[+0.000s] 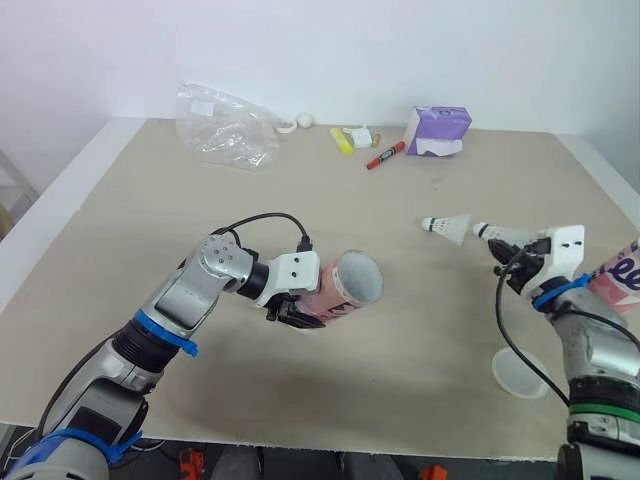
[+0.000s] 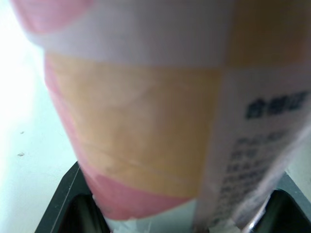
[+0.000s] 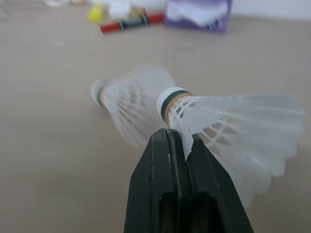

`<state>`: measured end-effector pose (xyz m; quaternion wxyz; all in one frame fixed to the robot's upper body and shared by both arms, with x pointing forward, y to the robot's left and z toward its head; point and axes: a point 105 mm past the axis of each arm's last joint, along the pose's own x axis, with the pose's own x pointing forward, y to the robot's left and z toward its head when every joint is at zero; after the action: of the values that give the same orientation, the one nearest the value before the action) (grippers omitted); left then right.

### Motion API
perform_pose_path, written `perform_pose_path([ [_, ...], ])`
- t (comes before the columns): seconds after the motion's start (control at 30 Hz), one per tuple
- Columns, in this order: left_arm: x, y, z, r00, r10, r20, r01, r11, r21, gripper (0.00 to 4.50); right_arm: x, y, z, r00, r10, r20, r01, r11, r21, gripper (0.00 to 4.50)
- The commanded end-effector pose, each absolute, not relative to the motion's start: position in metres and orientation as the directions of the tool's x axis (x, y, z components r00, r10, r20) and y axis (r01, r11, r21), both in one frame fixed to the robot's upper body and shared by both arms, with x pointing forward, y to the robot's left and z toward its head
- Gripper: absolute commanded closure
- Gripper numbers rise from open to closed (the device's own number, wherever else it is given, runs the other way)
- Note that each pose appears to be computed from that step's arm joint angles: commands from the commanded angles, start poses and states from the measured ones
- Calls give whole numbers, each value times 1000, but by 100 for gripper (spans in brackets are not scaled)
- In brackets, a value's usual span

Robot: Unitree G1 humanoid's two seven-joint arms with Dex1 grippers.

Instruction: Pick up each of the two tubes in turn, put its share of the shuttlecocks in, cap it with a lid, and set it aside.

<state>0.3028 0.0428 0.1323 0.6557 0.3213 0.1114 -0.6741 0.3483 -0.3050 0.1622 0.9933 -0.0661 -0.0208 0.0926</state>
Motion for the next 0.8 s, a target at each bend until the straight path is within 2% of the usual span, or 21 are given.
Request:
perform_pose_path([
  [0.03, 309, 49, 119, 100, -781, -617, 964, -78, 255, 177, 333, -297, 215, 967, 192, 166, -151, 961, -232, 448],
  [0.17, 310, 48, 120, 94, -782, -617, 963, -85, 255, 177, 313, -272, 253, 932, 273, 240, -187, 926, -328, 448],
  [0.23, 310, 47, 120, 92, -782, -617, 962, -90, 256, 177, 297, -243, 273, 871, 424, 250, -289, 851, -438, 448],
  [0.3, 311, 47, 120, 90, -781, -617, 962, -93, 257, 177, 276, -210, 277, 783, 597, 176, -413, 710, -571, 448],
  [0.4, 312, 47, 121, 89, -781, -619, 961, -95, 258, 177, 246, -172, 260, 624, 780, -54, -581, 417, -699, 448],
  [0.5, 314, 47, 121, 87, -780, -620, 961, -98, 258, 177, 228, -152, 248, 507, 838, -201, -637, 208, -742, 448],
  [0.67, 314, 46, 121, 83, -780, -620, 961, -102, 257, 177, 220, -138, 246, 424, 860, -284, -635, 58, -771, 448],
  [0.8, 313, 46, 120, 84, -780, -620, 961, -101, 256, 177, 222, -127, 245, 394, 866, -309, -620, 2, -785, 448],
])
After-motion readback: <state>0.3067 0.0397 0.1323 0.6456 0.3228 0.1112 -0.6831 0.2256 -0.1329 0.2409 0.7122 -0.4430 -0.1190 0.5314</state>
